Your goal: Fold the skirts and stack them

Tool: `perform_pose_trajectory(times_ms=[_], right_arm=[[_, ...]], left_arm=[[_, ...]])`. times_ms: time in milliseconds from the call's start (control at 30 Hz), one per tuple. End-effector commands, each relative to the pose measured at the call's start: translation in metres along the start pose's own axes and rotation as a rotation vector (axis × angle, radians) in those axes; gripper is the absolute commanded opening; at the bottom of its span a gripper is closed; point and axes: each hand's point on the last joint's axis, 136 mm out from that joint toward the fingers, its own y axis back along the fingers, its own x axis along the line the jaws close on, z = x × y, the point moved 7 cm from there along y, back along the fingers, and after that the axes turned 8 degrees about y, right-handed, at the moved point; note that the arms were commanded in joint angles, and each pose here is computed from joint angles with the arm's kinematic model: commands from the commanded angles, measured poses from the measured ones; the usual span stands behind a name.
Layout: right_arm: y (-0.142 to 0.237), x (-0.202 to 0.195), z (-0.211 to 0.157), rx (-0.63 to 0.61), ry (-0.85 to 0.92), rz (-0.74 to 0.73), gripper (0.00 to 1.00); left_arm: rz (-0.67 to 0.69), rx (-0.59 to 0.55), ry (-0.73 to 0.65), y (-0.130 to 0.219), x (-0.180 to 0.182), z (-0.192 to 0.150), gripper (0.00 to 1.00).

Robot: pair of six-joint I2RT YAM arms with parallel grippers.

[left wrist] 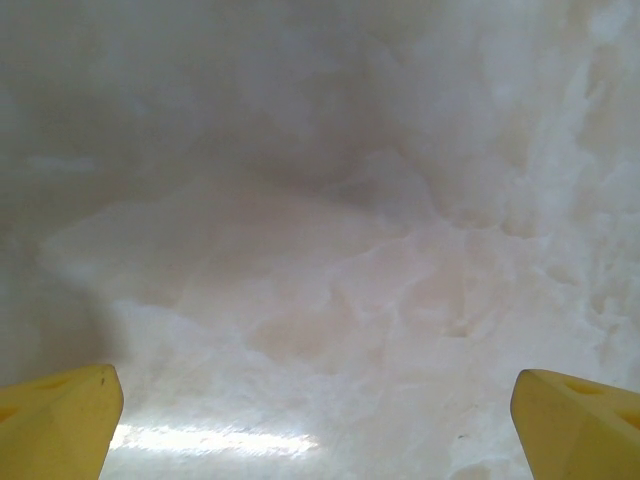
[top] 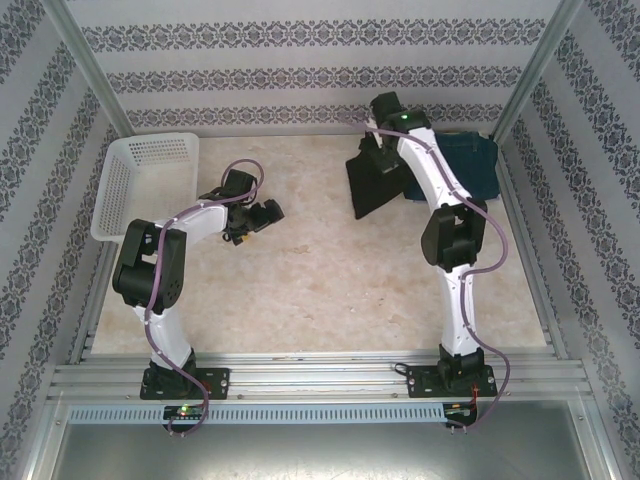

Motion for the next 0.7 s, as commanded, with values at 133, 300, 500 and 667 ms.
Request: perform_pose_trajectory(times_ms=[133, 300, 500, 667], right_arm=[[0.018, -0.093, -0.042, -0.004, -0.084, 0.002, 0.00], [-0.007, -0.141, -0.075, -0.009, -0.222, 0.053, 0.00], [-0.032, -0.183, -0.106, -0.076, -0.353, 0.148, 0.00], [-0.043, -0.204, -0.120, -0.091, -0.370, 0.115, 0.00]], left_arm=[[0.091, -0.007, 0.015, 0.017, 0.004, 0.004, 1.00], [0.135, -0.027, 0.014, 0.028, 0.011, 0.001, 1.00], [0.188, -0.050, 0.012, 0.040, 0.018, -0.001, 1.00], [0.206, -0.068, 0.004, 0.046, 0.017, 0.002, 1.00]])
